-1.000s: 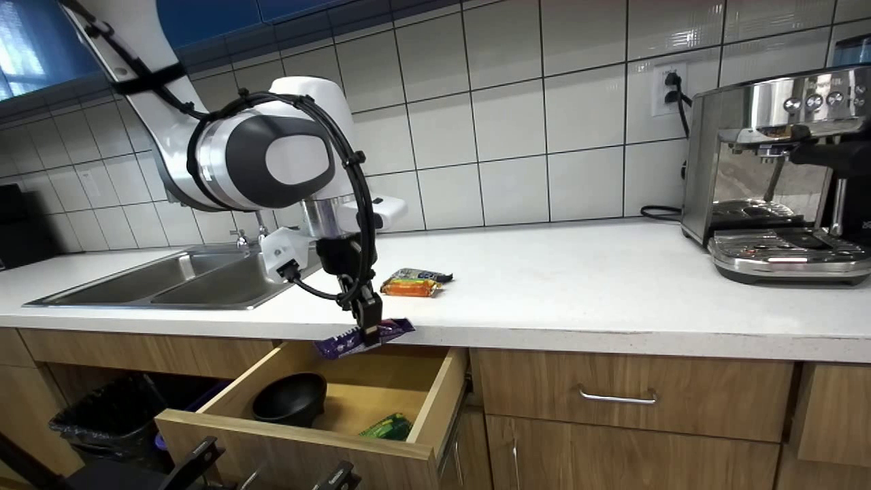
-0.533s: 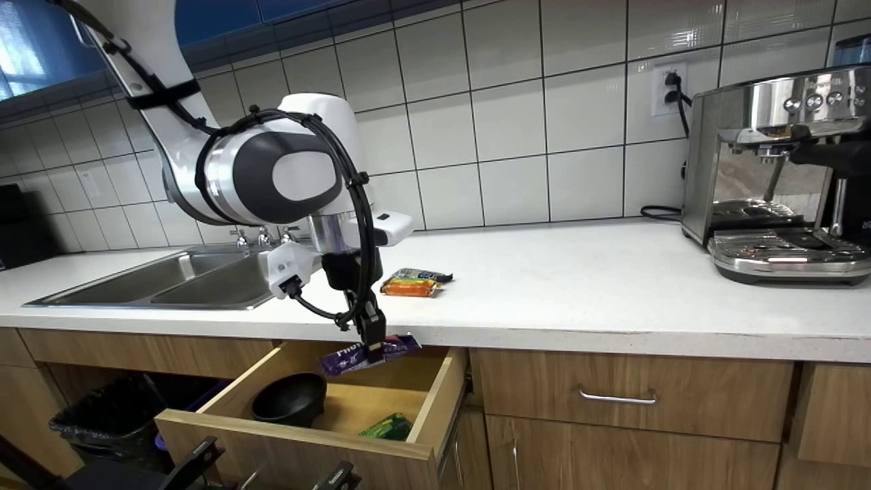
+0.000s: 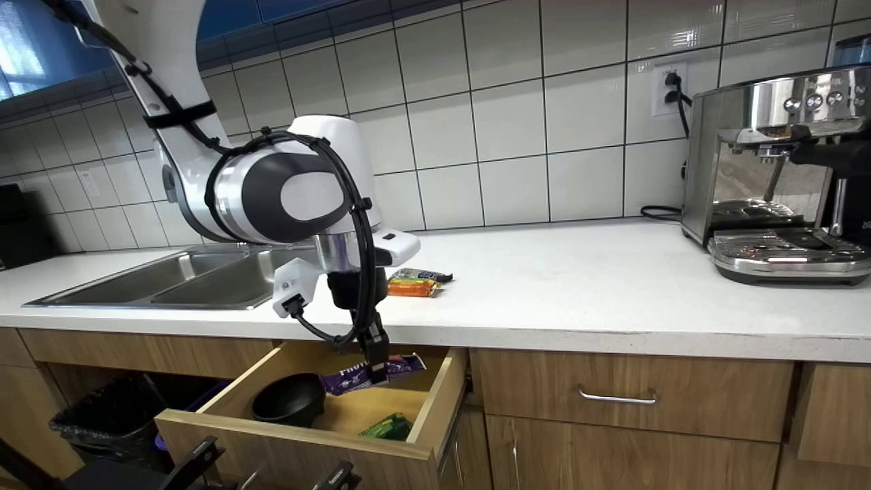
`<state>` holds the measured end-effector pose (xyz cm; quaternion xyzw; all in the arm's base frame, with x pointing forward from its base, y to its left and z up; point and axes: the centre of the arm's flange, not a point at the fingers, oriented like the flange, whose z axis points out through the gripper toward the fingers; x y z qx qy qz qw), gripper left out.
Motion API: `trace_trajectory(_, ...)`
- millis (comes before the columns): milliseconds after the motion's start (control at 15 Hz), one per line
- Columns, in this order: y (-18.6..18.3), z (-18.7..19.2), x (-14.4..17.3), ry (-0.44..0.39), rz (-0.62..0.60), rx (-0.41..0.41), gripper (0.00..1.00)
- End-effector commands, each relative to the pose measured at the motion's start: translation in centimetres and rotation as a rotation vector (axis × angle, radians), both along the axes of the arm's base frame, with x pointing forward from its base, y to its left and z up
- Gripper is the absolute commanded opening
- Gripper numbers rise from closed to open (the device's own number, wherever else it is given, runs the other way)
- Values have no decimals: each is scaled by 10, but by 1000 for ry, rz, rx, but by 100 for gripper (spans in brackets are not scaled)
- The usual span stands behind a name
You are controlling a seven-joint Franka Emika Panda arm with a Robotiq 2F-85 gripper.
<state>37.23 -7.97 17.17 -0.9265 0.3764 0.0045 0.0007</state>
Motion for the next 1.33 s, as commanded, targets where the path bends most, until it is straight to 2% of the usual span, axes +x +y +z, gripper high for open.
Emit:
trace_trajectory(0,0,-8,8,7,-27,-9,4)
trace_trajectory(67,0,-9,8,11,-28,-9,4)
trace_trajectory(133,-1,-9,8,13,-26,-8,42)
trace_trajectory(267,0,-7,8,12,-21,-7,50)
trace_trajectory(600,6,9,7,-18,14,7,88)
trace_trajectory(733,8,19,6,-41,25,12,99)
trace_trajectory(1267,15,56,21,-128,52,14,100)
